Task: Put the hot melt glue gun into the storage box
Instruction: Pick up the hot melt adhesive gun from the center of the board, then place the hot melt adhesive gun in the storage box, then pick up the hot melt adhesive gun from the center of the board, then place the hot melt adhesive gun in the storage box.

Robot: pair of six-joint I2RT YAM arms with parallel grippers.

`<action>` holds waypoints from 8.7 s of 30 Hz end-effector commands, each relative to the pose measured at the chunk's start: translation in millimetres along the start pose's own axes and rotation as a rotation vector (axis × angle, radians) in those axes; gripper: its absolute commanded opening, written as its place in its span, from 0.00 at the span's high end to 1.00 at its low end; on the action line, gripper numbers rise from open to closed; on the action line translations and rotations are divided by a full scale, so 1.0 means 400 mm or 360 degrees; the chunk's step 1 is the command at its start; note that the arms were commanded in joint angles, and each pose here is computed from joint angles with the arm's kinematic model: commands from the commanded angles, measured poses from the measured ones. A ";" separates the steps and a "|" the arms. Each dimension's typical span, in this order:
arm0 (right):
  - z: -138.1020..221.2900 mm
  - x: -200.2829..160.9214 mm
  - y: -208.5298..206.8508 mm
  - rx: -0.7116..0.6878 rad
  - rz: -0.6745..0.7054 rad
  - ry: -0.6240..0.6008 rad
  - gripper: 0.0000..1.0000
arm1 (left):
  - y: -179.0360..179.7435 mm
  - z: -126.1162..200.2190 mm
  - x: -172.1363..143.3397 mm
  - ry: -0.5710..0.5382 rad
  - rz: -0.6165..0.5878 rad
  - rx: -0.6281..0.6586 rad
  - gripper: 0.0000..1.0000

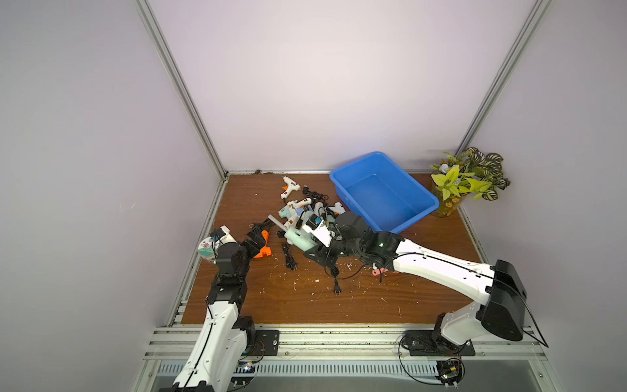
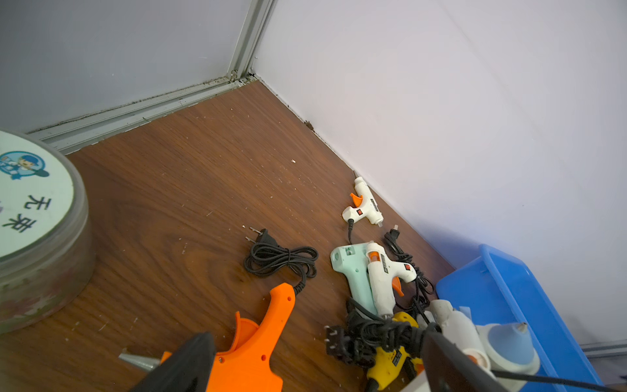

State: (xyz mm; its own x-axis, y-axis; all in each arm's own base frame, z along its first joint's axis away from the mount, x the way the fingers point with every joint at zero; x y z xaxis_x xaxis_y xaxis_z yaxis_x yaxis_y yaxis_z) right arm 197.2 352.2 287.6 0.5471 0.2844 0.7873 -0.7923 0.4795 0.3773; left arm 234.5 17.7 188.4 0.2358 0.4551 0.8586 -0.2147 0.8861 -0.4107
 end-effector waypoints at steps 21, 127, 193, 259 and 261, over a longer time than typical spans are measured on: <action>0.335 0.363 0.072 0.0233 0.0084 -0.0965 1.00 | -0.058 -0.006 0.043 -0.0044 -0.0047 -0.0276 0.00; 0.090 -0.072 -0.945 -0.1546 -0.0849 0.0157 0.56 | -0.037 0.011 0.045 -0.0037 -0.0094 -0.0133 0.00; -0.426 -0.081 -0.372 -0.0954 0.0510 0.0484 0.28 | -0.031 0.004 0.028 0.0007 -0.0076 -0.0132 0.00; 0.253 0.379 -0.289 -0.1061 0.0156 -0.0865 1.00 | -0.044 0.004 0.031 0.0009 -0.0049 -0.0197 0.00; 0.264 0.374 -0.347 -0.1126 0.0092 -0.0845 1.00 | -0.044 0.004 0.031 0.0010 -0.0047 -0.0198 0.00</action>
State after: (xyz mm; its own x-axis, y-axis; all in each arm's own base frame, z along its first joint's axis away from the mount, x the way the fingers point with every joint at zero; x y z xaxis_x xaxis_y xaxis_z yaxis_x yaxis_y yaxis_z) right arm 346.0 262.5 369.2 0.2507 0.0936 0.9635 -0.4458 0.8947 0.0291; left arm 237.2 6.4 192.7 0.2866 0.4247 0.8588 -0.1071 0.9050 -0.4118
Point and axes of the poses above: each gripper's point midway between its finger pads, its own z axis back along the fingers, its own y axis along the line the jaws close on, x = y × z, the point moved 7 cm from there along z, back along the fingers, and after that the axes turned 13 degrees about -z, right-handed, at the moved point
